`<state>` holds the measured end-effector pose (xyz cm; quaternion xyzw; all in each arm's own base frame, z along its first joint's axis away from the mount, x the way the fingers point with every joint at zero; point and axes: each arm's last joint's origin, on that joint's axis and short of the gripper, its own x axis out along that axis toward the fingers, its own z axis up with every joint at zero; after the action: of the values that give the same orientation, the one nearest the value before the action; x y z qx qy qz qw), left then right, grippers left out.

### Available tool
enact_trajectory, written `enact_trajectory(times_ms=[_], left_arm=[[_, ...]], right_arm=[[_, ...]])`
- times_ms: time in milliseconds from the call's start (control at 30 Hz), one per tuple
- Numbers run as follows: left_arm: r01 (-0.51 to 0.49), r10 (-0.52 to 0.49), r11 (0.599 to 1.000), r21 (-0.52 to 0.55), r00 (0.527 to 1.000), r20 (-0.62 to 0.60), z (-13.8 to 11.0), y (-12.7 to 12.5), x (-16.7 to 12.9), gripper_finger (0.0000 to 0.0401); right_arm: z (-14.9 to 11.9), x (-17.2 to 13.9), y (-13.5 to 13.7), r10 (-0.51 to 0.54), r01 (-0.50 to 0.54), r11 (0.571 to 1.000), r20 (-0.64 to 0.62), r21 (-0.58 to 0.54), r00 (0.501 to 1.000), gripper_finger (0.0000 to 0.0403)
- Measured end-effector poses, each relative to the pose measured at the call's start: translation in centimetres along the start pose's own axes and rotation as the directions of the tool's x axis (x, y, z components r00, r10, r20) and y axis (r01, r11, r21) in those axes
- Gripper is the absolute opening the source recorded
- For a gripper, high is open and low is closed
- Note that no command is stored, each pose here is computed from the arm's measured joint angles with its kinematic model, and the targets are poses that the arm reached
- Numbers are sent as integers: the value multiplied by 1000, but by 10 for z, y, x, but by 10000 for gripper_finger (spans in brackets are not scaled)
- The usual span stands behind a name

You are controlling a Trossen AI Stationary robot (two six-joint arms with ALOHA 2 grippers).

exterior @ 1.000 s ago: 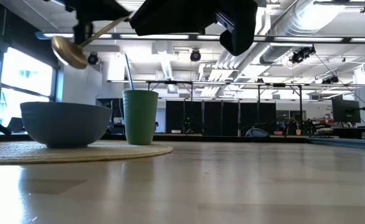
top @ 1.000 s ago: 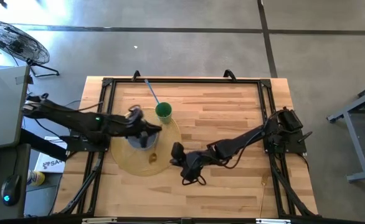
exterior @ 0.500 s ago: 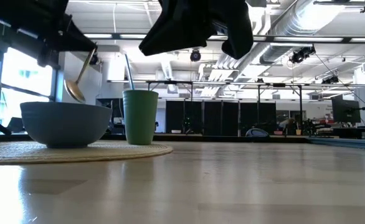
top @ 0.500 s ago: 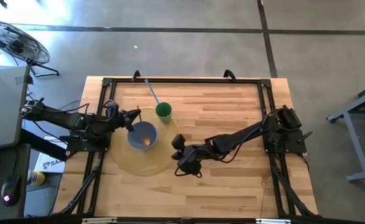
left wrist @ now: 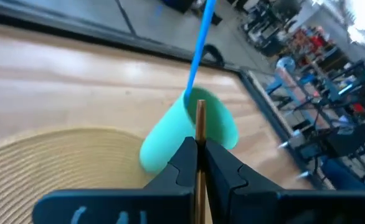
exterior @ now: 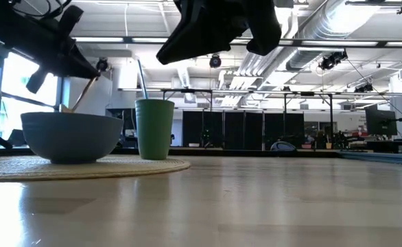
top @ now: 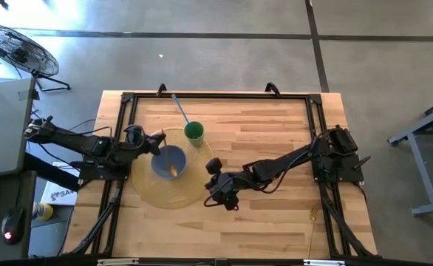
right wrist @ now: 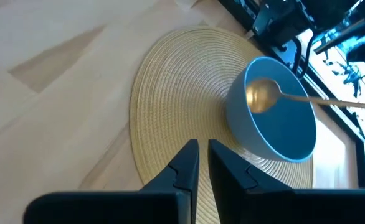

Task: Pick & Place Utensil
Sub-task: Put the gold spoon into the blue bowl on the brown mat

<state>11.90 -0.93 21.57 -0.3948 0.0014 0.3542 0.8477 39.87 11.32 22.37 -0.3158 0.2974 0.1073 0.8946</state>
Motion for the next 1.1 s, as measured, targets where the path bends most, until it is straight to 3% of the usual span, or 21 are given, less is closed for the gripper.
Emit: enact_trajectory(times_ms=[233, 467, 1100], left_arm=[[-122, 123, 991, -53, 992, 23, 5, 15, 4, 3], [-163, 160, 985, -51, 986, -54, 5, 19, 13, 3], [-245, 244, 969, -18, 968, -58, 0, 22, 23, 24]], right_arm=[[0, 0, 0, 1, -1, 1000, -1, 32, 1000, 28], [-2, 0, 1, 10, -7, 992, -18, 127, 1000, 28], [-2, 0, 1, 11, -8, 990, -20, 141, 1000, 28]])
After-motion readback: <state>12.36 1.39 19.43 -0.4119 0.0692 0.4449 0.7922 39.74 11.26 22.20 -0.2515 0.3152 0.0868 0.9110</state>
